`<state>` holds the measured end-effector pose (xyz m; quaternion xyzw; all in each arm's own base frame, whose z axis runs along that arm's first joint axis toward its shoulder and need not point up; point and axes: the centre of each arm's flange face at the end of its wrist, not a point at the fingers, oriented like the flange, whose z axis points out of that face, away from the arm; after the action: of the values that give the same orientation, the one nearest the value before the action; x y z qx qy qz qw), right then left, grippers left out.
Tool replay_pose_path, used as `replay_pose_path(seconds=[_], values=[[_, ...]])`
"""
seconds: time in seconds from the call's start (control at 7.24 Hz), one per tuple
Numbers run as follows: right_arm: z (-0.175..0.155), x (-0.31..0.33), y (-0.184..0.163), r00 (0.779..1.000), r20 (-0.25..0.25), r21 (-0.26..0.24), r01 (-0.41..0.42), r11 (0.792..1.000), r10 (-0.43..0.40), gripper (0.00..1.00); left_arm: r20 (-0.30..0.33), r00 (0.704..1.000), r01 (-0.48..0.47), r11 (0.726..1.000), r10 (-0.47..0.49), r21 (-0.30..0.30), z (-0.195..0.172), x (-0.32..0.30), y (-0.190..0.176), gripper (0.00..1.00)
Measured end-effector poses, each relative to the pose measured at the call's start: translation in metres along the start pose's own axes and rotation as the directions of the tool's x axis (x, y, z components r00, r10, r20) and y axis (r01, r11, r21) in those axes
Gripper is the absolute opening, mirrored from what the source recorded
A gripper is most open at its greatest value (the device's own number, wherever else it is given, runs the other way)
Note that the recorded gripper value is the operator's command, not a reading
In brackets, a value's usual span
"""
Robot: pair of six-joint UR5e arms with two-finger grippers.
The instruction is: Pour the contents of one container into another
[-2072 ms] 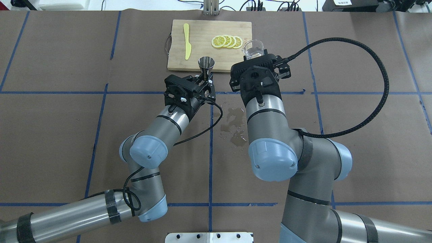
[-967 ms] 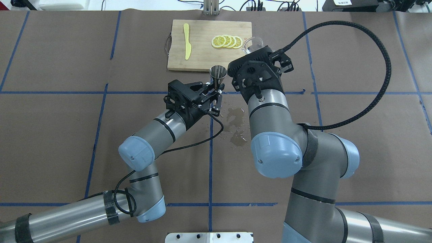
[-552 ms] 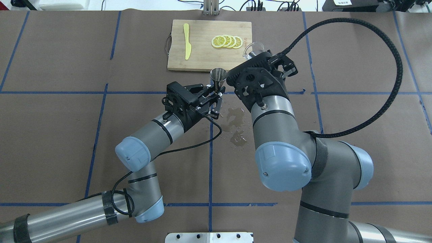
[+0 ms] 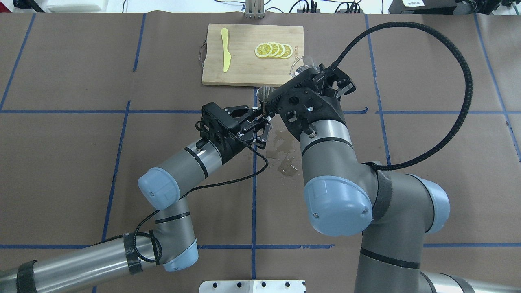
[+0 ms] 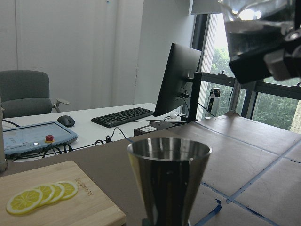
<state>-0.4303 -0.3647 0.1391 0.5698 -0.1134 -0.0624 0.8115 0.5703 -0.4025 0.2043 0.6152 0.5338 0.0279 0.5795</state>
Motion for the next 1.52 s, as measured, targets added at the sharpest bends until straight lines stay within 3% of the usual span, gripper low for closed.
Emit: replay_pose_path(seconds=[1.52], values=[[-0.007,-0.01,-0.018,0.986,-0.014,-0.041,0.163,0.986,-0.164,0.0,-0.016,1.0,0.007,1.0,-0.007,-0.005,0.002,0.014,0.003,0.0]])
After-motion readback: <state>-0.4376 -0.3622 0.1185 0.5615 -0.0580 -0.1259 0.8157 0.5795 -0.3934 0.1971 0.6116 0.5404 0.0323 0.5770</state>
